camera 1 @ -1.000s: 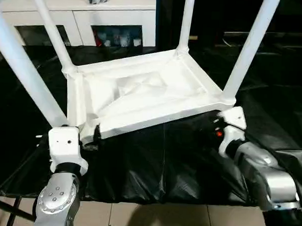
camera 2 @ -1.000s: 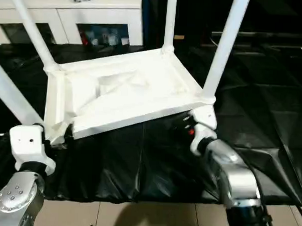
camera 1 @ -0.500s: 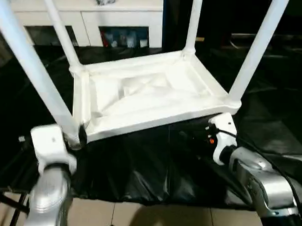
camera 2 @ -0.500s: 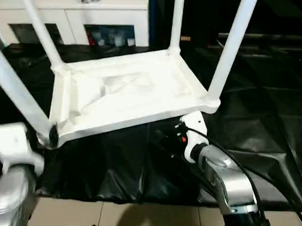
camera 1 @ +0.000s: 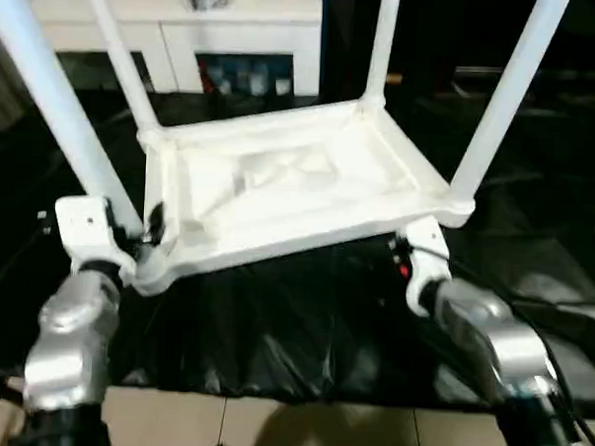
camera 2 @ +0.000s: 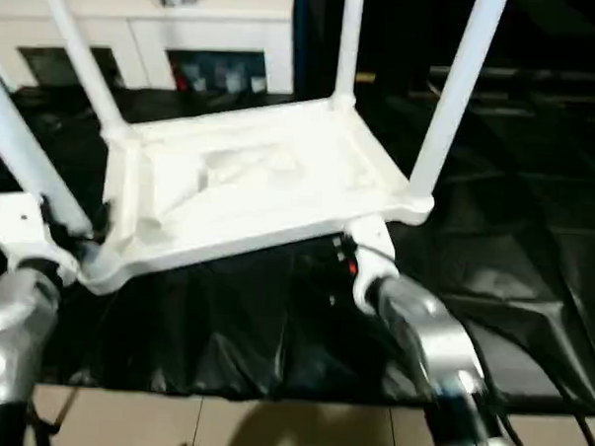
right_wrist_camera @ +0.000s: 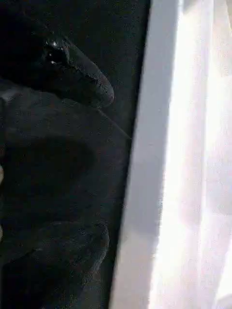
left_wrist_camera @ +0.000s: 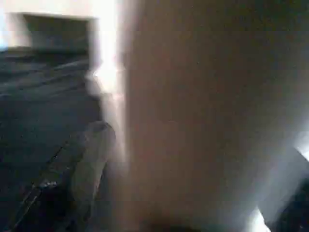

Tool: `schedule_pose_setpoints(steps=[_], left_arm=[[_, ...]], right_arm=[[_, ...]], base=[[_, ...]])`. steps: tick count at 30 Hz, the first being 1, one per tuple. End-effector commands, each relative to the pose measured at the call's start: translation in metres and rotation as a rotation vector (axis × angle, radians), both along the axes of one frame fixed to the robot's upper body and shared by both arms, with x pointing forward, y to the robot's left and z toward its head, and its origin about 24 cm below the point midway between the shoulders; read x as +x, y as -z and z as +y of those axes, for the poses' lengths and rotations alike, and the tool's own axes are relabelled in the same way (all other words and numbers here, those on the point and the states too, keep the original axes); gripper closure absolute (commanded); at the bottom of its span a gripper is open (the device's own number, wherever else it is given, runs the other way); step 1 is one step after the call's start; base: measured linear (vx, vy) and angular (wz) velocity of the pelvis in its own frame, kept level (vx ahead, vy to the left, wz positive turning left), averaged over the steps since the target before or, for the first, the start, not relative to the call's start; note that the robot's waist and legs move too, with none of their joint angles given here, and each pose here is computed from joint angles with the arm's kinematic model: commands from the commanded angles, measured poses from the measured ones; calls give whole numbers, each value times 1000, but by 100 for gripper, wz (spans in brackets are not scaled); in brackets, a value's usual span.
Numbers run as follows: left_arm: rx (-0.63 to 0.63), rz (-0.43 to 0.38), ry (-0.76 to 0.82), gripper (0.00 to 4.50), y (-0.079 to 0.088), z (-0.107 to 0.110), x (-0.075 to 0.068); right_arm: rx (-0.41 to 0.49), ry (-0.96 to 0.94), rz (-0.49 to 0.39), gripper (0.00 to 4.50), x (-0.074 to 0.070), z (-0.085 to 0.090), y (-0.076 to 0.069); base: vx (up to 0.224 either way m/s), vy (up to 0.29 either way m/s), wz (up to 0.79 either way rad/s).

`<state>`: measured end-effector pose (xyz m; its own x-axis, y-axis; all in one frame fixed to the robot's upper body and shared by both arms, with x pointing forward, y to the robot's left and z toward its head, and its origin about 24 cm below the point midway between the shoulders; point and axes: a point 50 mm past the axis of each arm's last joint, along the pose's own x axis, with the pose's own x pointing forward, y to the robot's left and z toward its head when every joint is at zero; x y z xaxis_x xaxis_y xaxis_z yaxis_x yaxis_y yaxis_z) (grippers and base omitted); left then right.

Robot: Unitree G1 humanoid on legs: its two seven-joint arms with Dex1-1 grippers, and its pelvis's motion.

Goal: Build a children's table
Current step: Rotate table base

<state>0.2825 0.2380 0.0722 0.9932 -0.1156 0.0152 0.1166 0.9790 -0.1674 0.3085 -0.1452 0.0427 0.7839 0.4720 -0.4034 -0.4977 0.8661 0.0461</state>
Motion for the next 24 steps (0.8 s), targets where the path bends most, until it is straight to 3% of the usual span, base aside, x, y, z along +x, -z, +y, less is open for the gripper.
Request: schedule_pose_setpoints(steps=[1,5,6,9,12,13,19,24], left_arm=[[-60,-30,192,0,-1,-9,-4],[-149,-3,530,0,1,-28,-16],[-149,-3,530,0,1,-28,-16],[-231,8,744,0,1,-40,-23],[-261,41,871,0,1,-53,-29],[-286,48,982,0,-4,-65,-34],[-318,45,1160,0,-14,-87,-44],[-297,16,1248,0,-23,-114,-39]], right_arm=[[6,10,-10,6,8,1,0],[17,-1,21,6,19,5,6],[17,-1,21,6,19,5,6],[-22,-33,66,6,24,9,19],[-31,-46,83,6,25,14,24],[-27,-52,85,6,27,19,25],[-9,-99,80,6,30,36,24],[-12,-190,80,6,28,62,28]], base=[[0,0,0],[0,0,0],[0,0,0],[0,0,0],[0,0,0],[0,0,0],[0,0,0],[0,0,0]])
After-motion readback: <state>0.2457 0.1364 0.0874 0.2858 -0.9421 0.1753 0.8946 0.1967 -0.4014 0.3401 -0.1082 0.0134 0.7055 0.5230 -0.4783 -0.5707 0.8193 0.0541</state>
